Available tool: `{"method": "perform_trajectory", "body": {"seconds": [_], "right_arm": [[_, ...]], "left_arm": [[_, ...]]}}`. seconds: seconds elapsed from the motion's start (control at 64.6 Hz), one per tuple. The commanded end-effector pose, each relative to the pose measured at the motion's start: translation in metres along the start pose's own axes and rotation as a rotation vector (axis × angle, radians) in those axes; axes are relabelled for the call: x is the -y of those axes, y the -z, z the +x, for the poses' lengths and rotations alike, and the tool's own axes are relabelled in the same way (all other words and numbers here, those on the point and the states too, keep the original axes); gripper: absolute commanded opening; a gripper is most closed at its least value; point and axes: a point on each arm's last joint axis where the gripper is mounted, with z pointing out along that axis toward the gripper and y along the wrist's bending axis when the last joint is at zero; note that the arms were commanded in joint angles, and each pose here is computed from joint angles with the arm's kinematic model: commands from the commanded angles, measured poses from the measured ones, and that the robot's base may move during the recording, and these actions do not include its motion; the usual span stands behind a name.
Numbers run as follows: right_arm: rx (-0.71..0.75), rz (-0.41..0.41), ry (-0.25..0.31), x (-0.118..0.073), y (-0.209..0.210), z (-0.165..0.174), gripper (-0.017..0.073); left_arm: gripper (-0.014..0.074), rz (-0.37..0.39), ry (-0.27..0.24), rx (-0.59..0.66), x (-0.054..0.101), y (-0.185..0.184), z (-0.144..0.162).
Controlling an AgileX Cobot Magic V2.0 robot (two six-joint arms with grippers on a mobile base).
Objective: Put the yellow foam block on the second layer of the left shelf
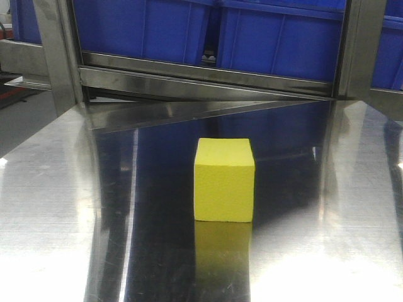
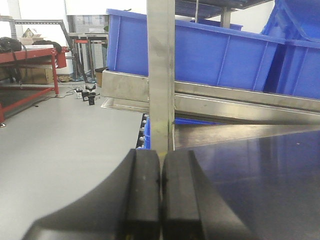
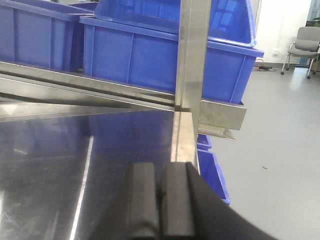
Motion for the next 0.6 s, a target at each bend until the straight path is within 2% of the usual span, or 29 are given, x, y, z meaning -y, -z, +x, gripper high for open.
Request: {"method": "perform_trajectory", "body": {"seconds": [0.0,0.589], "right_arm": [[0.138,-0.003,0.022,-0.0006,0.0032,-0.018,0.0028],[0.12,-0.003,0.022,-0.0006,0.003,-0.0164,0.0028]], "left_arm": [[0.0124,0.004,0.009,0.075,-0.0001,0.0013,0.0005],[0.0124,0.004,0.009,0.075,-0.0001,0.0013,0.0005]]}}
